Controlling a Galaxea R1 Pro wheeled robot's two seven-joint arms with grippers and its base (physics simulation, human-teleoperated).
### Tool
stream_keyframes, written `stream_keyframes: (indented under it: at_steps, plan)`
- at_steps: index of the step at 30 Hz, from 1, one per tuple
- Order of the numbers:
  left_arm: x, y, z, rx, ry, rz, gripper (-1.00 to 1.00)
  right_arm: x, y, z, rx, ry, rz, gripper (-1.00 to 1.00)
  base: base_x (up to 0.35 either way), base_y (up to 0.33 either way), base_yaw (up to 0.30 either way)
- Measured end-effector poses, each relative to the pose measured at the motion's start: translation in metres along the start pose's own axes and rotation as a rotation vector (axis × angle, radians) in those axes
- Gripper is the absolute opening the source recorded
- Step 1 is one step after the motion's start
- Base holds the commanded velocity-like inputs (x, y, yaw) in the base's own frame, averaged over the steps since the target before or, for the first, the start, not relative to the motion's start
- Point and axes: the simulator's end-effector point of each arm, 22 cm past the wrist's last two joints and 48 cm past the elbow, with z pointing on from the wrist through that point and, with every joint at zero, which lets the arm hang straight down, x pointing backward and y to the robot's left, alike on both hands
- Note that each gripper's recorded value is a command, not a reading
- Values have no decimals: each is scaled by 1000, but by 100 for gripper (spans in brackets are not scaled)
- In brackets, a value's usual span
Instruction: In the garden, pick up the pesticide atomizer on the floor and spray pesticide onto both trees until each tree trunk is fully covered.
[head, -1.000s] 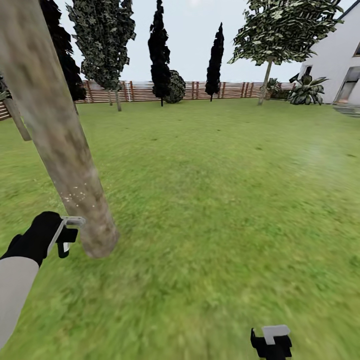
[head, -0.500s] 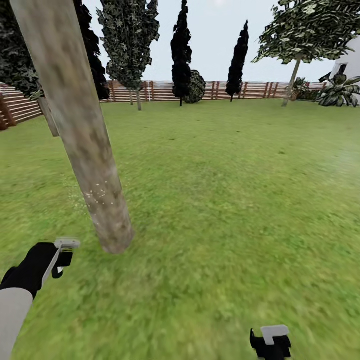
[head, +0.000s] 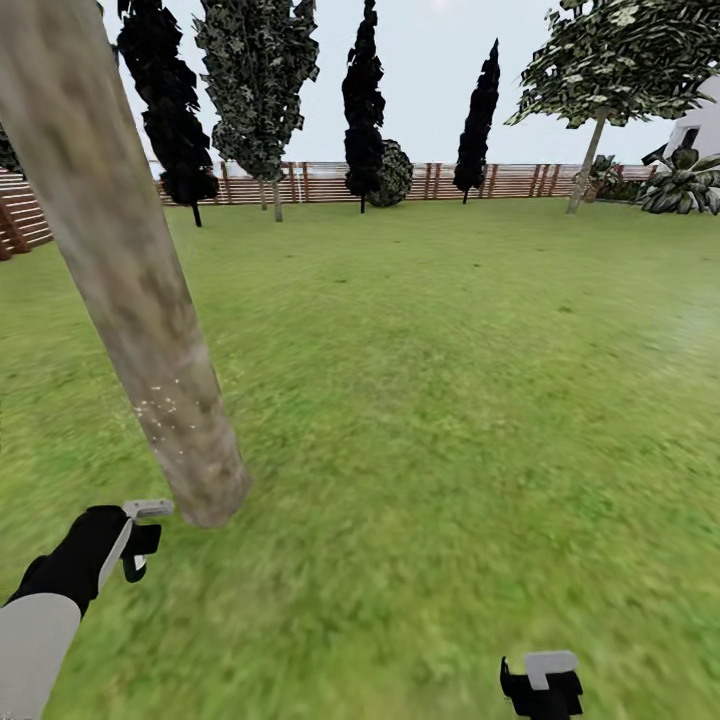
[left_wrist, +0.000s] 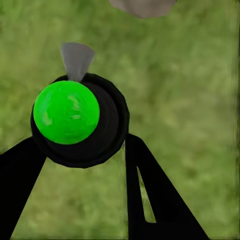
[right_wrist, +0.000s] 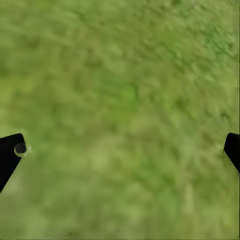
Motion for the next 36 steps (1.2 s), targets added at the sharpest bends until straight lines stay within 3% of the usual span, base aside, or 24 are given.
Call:
stream_keyframes:
  at_steps: [1, 3, 11, 26, 36]
  plan:
    - [2, 6, 1, 2, 0, -37, -100, 0, 0, 0, 0, 0, 0, 100, 190, -215, 121]
    - [1, 10, 5, 2, -24, -57, -100, 0, 0, 0, 1, -1, 0, 100, 188, -216, 228]
    - [-1, 7, 5, 7, -38, -55, -100, 0, 0, 0, 0, 0, 0, 100, 183, -220, 251]
    - [-4, 5, 5, 13, -49, -63, -100, 0, 0, 0, 0, 0, 0, 100, 95, -266, 17]
    - [-5, 4, 5, 15, -51, -63, -100, 0, 0, 0, -1, 1, -1, 100, 90, -268, 236]
